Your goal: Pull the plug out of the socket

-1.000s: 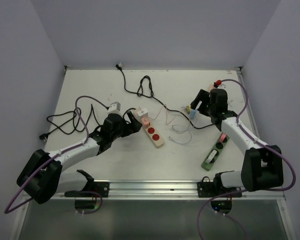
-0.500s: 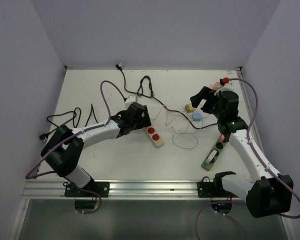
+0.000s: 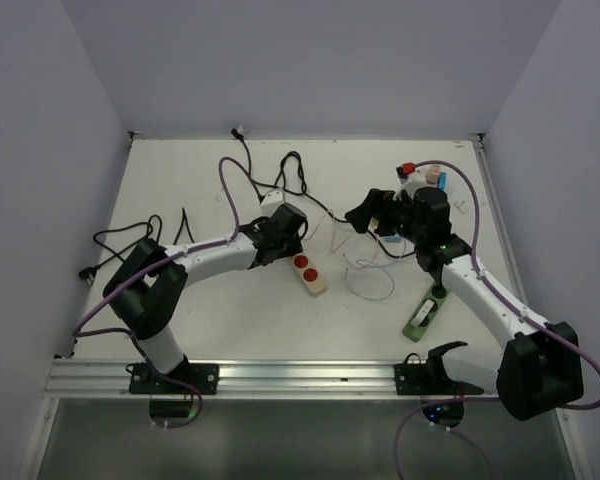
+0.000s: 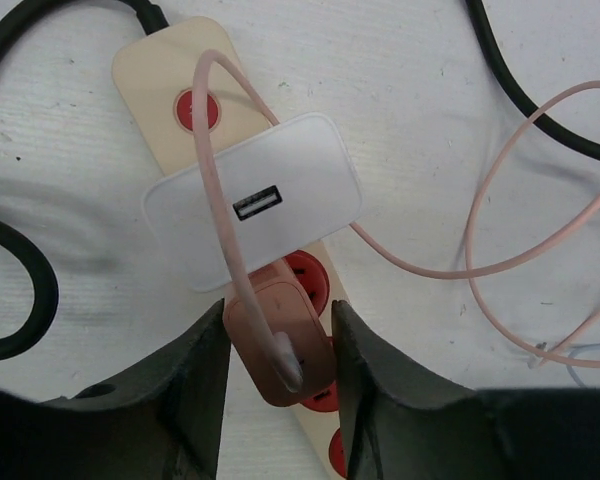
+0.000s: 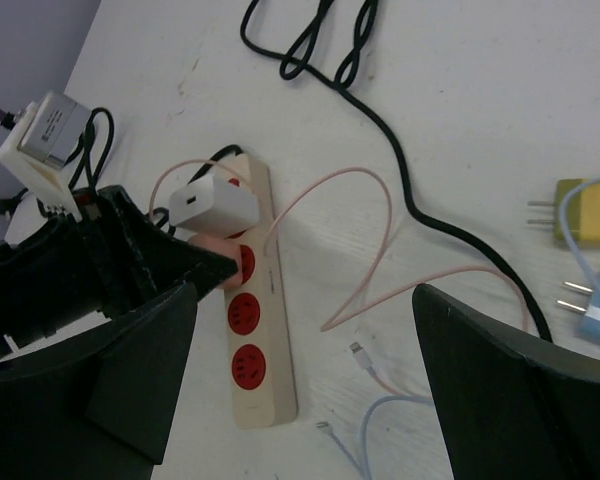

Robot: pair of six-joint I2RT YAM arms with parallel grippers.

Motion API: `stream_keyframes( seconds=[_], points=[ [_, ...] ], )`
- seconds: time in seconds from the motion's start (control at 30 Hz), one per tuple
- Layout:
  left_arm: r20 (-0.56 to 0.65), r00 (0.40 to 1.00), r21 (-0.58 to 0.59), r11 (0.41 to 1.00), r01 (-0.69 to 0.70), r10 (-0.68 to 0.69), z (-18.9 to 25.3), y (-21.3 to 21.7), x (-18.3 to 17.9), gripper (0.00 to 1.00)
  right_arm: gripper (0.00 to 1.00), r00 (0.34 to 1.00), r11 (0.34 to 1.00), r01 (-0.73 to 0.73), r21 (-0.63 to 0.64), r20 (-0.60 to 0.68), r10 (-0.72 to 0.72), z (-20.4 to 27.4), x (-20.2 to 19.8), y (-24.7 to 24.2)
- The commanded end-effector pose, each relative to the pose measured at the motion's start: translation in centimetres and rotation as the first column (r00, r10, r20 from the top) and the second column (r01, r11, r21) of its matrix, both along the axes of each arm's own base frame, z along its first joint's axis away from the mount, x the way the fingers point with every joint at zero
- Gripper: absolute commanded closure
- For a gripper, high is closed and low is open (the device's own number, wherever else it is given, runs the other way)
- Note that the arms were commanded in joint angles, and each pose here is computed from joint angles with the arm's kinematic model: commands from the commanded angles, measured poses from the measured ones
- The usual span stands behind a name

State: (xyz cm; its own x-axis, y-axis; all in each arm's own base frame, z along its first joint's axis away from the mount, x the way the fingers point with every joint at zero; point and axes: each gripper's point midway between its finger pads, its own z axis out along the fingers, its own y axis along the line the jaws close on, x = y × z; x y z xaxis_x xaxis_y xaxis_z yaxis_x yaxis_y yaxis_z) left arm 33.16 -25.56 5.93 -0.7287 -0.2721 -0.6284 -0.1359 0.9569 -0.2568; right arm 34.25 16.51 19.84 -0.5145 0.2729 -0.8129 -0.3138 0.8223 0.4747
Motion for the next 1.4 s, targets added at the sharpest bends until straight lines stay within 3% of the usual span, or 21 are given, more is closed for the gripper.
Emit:
stream_keyframes(
  seconds=[0.0,0.03,0.13,0.23,0.37,0.67,0.97,1.37],
  points=[
    [0.021,0.998,0.02,0.998,-0.058,0.057,0.3,1.1,0.2,0.59,0.08,0.987,0.988,-0.152,0.018,0.064,0.15,1.2,-0.5,3.3],
    [0.032,0.998,0.006,0.998,-0.058,0.058,0.7,1.1,0.2,0.71,0.08,0.983,0.984,-0.177,0.029,0.062,0.175,1.2,-0.7,3.9],
    [0.049,0.996,-0.022,0.997,-0.07,0.071,1.2,1.5,-0.2,0.91,0.08,0.973,0.97,-0.231,0.079,0.024,0.23,-0.1,-1.3,5.6],
    [0.087,0.993,-0.076,0.994,-0.072,0.079,2.1,1.8,-0.6,1.0,0.08,0.96,0.955,-0.278,0.102,-0.007,0.28,-1.6,-2.1,7.5],
    [0.158,0.983,-0.209,0.976,-0.054,0.089,3.7,1.6,-1.0,1.0,0.08,0.953,0.952,-0.271,0.142,-0.099,0.286,-4.6,-3.1,9.4],
    [0.279,0.952,-0.443,0.897,0.013,0.124,5.7,2.4,-1.9,1.0,0.11,0.927,0.93,-0.305,0.205,-0.162,0.34,-8.2,-5.0,13.4],
    [0.343,0.929,-0.542,0.837,0.073,0.141,6.7,2.7,-2.8,1.0,0.14,0.915,0.929,-0.307,0.209,-0.203,0.348,-11.0,-5.9,16.6],
    [0.393,0.908,-0.58,0.806,0.119,0.148,6.5,3.5,-3.9,1.0,0.18,0.888,0.921,-0.34,0.192,-0.259,0.381,-13.8,-6.8,19.1]
  ],
)
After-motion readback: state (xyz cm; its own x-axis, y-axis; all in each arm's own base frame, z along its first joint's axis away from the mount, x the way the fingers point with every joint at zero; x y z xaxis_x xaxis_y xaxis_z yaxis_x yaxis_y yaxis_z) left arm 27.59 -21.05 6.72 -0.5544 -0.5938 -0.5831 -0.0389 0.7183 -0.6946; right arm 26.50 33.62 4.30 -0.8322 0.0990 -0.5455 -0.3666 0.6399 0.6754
